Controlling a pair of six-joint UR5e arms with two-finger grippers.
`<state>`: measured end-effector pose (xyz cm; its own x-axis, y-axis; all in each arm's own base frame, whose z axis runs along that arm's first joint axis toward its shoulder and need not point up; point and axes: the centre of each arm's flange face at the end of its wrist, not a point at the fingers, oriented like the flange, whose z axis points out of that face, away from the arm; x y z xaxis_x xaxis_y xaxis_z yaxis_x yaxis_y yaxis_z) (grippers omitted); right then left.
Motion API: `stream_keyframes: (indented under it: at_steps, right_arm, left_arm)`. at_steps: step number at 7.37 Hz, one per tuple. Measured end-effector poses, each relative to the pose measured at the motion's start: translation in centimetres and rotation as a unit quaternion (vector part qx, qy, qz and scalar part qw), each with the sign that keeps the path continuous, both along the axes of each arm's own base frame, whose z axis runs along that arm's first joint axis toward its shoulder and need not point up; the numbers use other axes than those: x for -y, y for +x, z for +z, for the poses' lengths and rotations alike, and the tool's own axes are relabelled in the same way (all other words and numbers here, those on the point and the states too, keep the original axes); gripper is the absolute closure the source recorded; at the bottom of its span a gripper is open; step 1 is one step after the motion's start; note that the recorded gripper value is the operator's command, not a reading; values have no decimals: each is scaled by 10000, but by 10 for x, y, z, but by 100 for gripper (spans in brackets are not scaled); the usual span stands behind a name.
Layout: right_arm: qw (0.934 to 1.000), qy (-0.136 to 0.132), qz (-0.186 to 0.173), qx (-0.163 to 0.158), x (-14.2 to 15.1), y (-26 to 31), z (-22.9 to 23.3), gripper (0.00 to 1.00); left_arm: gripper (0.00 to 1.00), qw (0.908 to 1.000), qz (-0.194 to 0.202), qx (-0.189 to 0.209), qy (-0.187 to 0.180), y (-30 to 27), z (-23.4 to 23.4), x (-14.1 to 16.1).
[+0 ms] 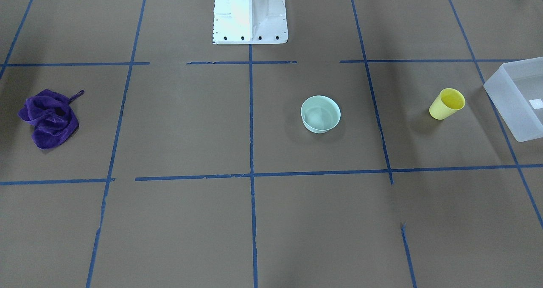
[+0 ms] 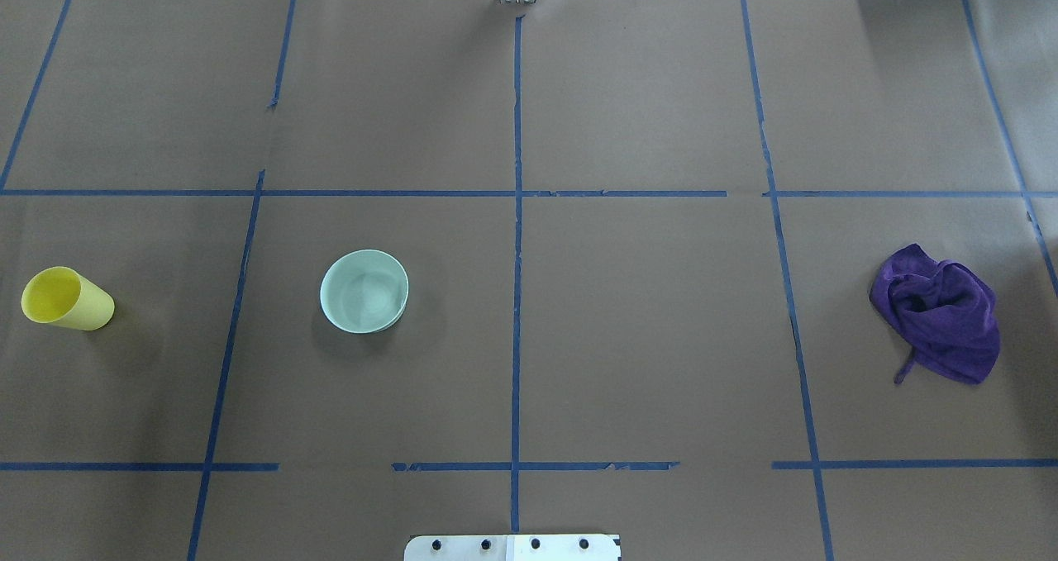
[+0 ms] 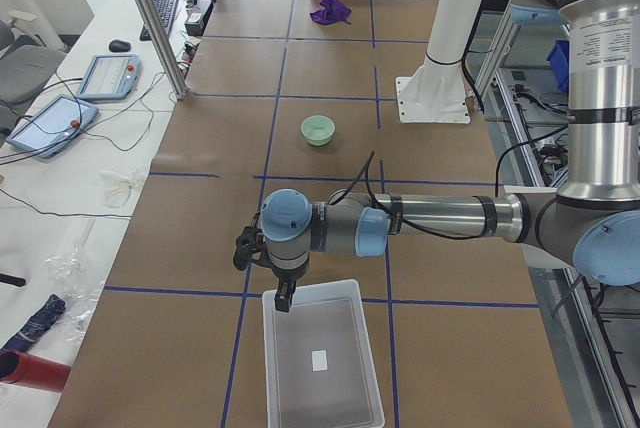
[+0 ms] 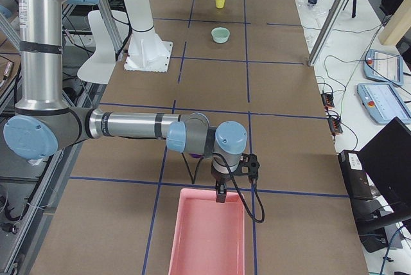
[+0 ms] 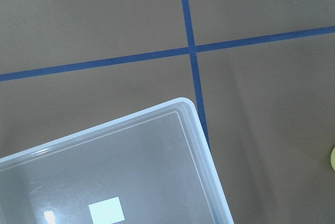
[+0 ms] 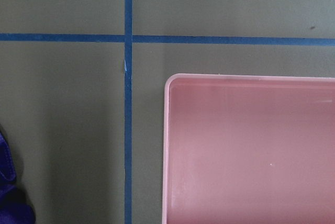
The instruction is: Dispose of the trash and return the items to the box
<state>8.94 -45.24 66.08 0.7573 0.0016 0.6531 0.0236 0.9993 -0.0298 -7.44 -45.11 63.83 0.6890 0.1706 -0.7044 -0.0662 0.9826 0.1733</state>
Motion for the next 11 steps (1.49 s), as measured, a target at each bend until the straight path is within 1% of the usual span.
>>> stream_keyframes:
  at_steps: [2, 3, 5, 6, 7, 8, 9, 10, 11]
  right_arm:
    - [10000, 54, -29, 1, 1, -2, -4, 0]
    - [9999, 135, -92, -1, 3, -7, -11, 0]
    - [9992, 259, -320, 0, 9, -29, -25, 0]
    - [9983, 360, -462, 3, 12, -44, -36, 0]
    - [9968, 555, -582, 7, 16, -57, -55, 0]
    - [9943, 846, -656, 9, 21, -65, -76, 0]
    - [9904, 1197, -686, 16, 26, -69, -94, 0]
    - [9860, 1522, -683, 48, 28, -70, -104, 0]
    - [9831, 1717, -627, 114, 29, -72, -108, 0]
  left_arm:
    - [0, 9999, 2, -25, 141, 1, -13, 5]
    - [0, 9998, 14, -41, 190, 2, -17, 7]
    - [0, 9993, 81, -50, 355, 9, -26, 12]
    - [0, 9984, 187, -49, 531, 19, -34, 19]
    - [0, 9963, 323, -53, 799, 32, -46, 28]
    - [0, 9928, 389, -63, 1130, 40, -61, 38]
    - [0, 9875, 406, -71, 1520, 43, -79, 47]
    - [0, 9826, 261, -126, 1836, 45, -94, 55]
    - [0, 9775, -21, -243, 2097, 45, -103, 58]
